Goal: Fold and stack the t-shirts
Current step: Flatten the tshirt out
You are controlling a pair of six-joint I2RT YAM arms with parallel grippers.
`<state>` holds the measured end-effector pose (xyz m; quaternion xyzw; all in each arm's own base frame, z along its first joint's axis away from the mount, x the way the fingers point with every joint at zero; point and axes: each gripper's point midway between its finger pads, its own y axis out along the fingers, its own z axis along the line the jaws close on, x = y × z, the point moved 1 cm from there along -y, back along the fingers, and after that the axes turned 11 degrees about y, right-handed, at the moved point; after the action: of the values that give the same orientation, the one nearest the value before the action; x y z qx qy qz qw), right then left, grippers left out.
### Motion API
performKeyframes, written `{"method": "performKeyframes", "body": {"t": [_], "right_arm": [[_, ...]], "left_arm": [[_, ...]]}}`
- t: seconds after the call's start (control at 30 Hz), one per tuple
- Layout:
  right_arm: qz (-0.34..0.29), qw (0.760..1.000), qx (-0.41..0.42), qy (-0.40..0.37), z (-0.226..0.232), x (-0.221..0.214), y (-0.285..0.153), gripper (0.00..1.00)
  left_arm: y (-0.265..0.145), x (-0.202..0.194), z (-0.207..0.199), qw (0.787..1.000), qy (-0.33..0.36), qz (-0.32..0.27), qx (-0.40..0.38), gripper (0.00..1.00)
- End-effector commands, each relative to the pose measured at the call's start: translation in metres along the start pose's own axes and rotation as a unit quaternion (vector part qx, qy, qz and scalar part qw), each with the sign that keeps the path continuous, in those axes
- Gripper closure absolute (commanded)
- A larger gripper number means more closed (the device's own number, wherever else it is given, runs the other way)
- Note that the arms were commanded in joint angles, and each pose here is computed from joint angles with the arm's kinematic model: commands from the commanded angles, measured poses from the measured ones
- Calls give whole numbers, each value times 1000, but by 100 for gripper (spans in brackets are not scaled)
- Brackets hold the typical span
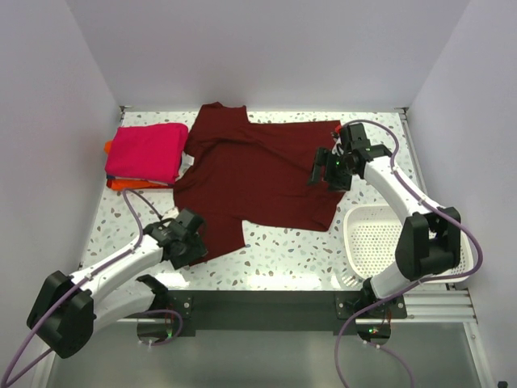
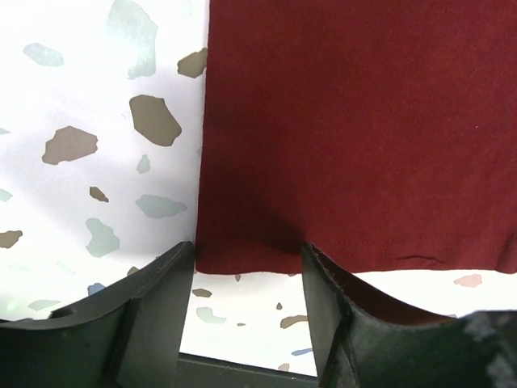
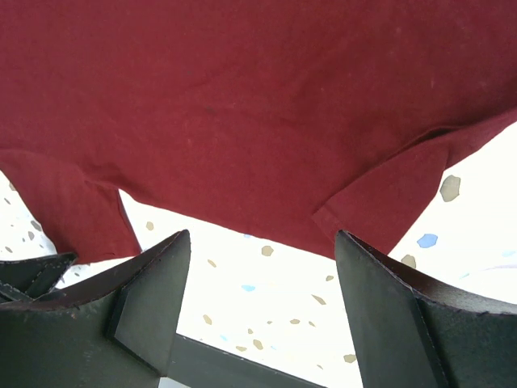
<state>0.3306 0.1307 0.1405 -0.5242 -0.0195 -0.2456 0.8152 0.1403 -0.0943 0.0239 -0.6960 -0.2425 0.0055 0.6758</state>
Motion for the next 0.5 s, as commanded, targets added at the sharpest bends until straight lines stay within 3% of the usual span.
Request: {"method": "performKeyframes", "body": {"t": [0.0, 0.17, 0.3, 0.47], "right_arm": [[-9, 1000, 16, -5, 7, -2, -14, 25], [-9, 1000, 18, -2, 7, -2, -14, 25], [-8, 1000, 16, -4, 6, -4, -13, 25], [5, 1000, -9, -6, -8, -13, -10, 25]], "left_arm": [[9, -15, 0, 1000, -13, 24, 0, 41], [11, -19, 4, 1000, -10, 29, 8, 58], [9, -14, 1, 1000, -4, 20, 6, 80], [1, -1, -8, 1000, 7, 8, 1, 96]]}}
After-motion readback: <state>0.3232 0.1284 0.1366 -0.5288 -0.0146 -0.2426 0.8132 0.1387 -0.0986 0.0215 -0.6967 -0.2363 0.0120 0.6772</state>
